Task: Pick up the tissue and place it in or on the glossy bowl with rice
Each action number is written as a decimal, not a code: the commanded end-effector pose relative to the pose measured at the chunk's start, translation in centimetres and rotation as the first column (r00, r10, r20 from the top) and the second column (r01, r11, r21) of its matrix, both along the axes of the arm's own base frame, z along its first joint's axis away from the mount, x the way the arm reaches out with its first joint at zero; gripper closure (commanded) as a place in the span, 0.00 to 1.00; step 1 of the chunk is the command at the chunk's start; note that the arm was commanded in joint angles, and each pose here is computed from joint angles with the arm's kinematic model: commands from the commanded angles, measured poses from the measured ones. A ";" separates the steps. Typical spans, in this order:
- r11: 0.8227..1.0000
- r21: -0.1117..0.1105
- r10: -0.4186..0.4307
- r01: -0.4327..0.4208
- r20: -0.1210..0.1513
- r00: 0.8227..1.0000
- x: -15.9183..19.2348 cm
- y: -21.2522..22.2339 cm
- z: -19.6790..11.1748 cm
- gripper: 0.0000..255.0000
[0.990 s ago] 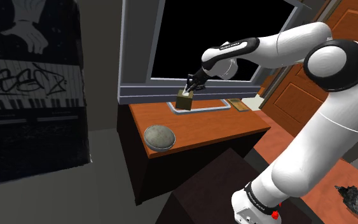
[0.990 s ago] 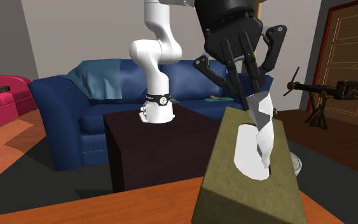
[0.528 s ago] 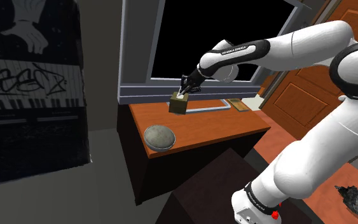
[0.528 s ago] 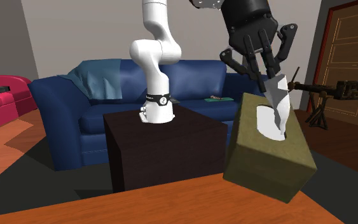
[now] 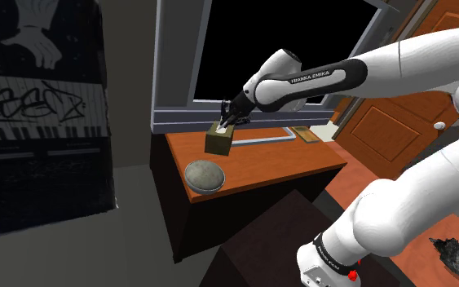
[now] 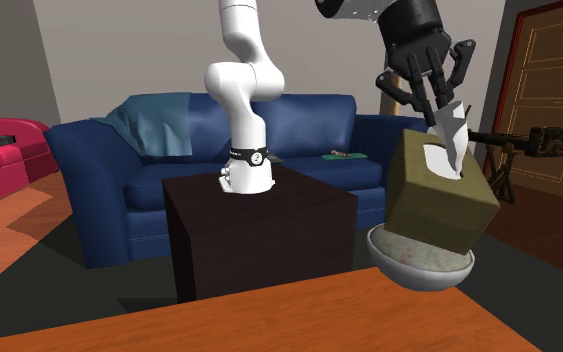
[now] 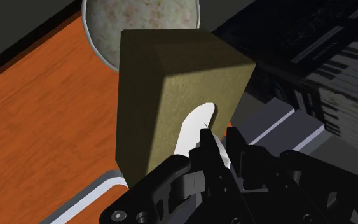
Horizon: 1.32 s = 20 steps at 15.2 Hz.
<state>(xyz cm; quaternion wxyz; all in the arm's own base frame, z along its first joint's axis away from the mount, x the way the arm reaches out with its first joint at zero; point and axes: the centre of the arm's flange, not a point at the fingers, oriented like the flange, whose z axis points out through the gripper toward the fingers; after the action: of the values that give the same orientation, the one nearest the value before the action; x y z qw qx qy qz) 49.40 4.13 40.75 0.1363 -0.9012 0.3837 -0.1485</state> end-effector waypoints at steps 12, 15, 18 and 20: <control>1.000 0.000 -0.003 0.003 0.000 1.000 -3.6 9.3 -0.9 1.00; 1.000 0.000 -0.003 0.003 0.000 1.000 -3.6 9.3 -2.4 1.00; 1.000 0.000 -0.003 0.003 0.000 1.000 -3.6 9.3 -4.0 1.00; 1.000 0.000 -0.003 0.003 0.000 1.000 -3.6 9.3 -5.1 1.00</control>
<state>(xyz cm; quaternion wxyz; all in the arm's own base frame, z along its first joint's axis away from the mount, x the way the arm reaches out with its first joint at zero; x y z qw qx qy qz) 45.81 13.30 36.15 0.1359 -0.9007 0.3851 -0.1485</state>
